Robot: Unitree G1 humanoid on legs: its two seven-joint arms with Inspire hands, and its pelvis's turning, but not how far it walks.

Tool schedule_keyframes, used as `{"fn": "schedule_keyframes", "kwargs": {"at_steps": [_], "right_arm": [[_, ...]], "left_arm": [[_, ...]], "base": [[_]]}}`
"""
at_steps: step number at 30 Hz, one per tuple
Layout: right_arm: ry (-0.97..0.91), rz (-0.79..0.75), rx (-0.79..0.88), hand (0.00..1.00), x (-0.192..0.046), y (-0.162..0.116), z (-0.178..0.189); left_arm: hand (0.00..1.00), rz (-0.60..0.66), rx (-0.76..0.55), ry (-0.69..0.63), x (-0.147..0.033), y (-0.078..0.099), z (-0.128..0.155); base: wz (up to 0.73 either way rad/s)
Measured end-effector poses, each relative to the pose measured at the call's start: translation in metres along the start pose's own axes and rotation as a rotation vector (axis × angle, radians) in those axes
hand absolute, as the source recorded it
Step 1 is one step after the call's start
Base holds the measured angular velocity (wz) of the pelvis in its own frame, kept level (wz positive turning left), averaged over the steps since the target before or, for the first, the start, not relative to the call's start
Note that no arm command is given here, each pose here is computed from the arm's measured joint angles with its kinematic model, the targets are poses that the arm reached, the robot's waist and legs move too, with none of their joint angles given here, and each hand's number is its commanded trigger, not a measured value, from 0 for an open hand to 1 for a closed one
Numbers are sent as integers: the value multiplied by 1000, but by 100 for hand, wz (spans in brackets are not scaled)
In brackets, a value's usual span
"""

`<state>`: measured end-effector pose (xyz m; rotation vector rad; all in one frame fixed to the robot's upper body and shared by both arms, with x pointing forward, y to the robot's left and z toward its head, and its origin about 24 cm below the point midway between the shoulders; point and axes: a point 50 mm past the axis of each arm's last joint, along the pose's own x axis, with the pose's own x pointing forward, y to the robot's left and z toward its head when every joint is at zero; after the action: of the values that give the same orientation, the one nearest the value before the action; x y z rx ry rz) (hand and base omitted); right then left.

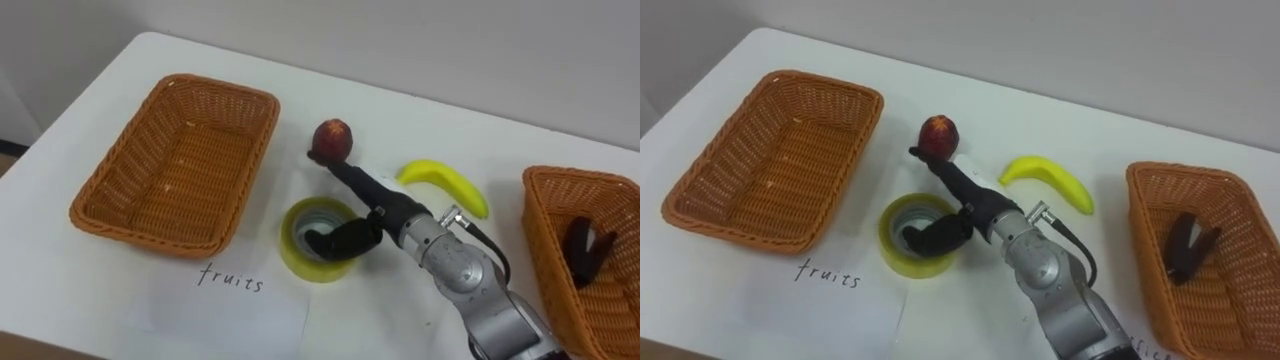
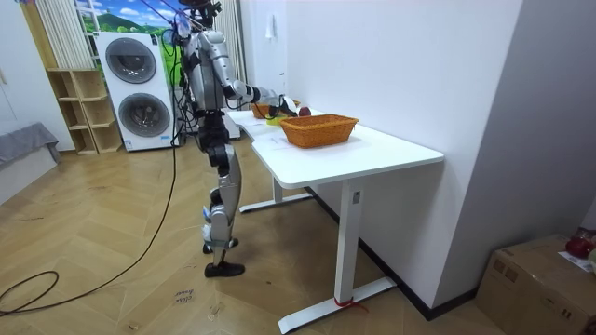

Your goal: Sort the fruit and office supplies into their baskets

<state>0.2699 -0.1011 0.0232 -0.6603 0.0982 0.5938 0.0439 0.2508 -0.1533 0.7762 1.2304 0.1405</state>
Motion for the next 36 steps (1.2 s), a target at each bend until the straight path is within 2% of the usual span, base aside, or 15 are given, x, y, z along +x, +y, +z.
{"fn": "schedule_keyframes", "kwargs": {"at_steps": [14,27,36], "right_arm": [[-1,97,-47,0,-4,-2,2],[80,184,-69,0,-5,-10,-4],[123,188,-203,0,-11,-21,-2]], "left_arm": [[0,-29,8,14,0,0,-3],[0,-31,-13,47,4,10,-6],[0,-30,-26,58,4,15,-11]], "base": [[1],[1],[0]]}}
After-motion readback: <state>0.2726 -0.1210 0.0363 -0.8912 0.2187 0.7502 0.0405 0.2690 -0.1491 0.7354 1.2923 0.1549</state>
